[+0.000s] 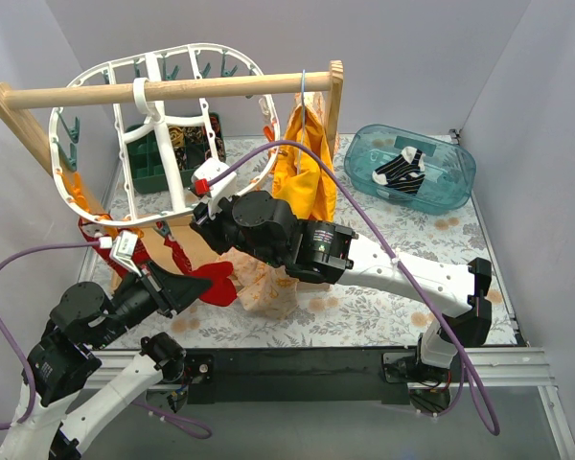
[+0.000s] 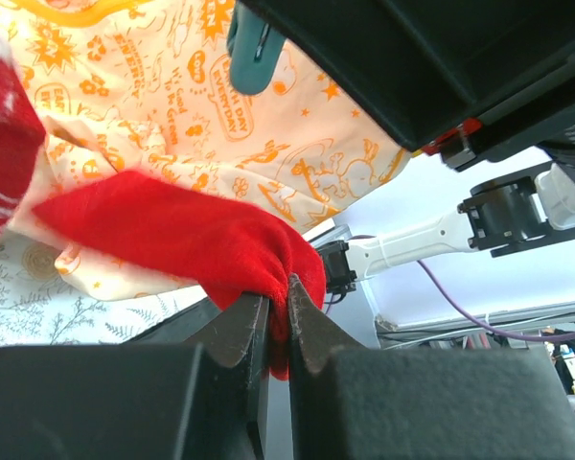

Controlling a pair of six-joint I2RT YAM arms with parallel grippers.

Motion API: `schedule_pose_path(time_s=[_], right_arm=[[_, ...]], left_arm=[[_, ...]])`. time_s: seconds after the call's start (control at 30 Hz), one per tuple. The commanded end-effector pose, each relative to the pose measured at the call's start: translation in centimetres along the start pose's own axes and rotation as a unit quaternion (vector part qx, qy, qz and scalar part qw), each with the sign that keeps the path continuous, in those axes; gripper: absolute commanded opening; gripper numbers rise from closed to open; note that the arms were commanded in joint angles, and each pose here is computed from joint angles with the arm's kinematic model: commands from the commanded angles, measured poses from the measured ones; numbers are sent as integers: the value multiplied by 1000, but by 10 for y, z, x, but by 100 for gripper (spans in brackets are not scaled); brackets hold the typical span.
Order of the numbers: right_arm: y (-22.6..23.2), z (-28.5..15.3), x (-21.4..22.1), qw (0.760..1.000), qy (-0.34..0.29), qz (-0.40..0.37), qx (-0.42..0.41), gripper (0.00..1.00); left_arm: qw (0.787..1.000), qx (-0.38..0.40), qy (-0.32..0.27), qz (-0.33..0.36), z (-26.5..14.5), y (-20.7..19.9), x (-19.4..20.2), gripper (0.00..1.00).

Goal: Remove the socks clipped to the hanger

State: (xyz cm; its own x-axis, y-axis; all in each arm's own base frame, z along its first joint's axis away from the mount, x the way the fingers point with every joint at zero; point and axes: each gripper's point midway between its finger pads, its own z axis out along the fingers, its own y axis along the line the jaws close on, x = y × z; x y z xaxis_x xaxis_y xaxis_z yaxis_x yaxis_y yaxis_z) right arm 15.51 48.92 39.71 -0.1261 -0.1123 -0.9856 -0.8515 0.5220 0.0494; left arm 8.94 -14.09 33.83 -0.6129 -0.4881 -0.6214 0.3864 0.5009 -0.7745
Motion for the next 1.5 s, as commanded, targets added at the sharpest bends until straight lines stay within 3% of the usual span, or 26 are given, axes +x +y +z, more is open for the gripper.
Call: schedule_pose_path(time_s=[0.0,0.23,0.33,0.37,0.47,0.77,1.13,1.47], right_arm=[[-7,-8,-24,999,-33,6,14,1],[-8,-11,-23,999,-33,0,12,1],[-4,-12,-19,1000,-27,-6,0,29],[-3,-14,-20,1000,-28,-4,-4,44],[6,-21,-13,999,-20,-2,-37,64],[8,-59,-6,997,-16,14,-79,95],[29,-102,21,983,4,-2,-182,98],[67,-109,45,957,21,3,-290,98]], left_arm=[[1000,-21,11,-4,-2,10,7,0],[999,-43,1,-21,-5,18,5,0],[999,-42,-1,-16,-1,16,2,0],[999,-38,-3,-13,-1,13,0,0],[999,-36,-2,-6,0,10,-3,0],[1000,-31,0,1,4,9,-2,0],[1000,28,6,10,1,-15,-4,0],[994,107,9,8,-5,-43,-2,0]])
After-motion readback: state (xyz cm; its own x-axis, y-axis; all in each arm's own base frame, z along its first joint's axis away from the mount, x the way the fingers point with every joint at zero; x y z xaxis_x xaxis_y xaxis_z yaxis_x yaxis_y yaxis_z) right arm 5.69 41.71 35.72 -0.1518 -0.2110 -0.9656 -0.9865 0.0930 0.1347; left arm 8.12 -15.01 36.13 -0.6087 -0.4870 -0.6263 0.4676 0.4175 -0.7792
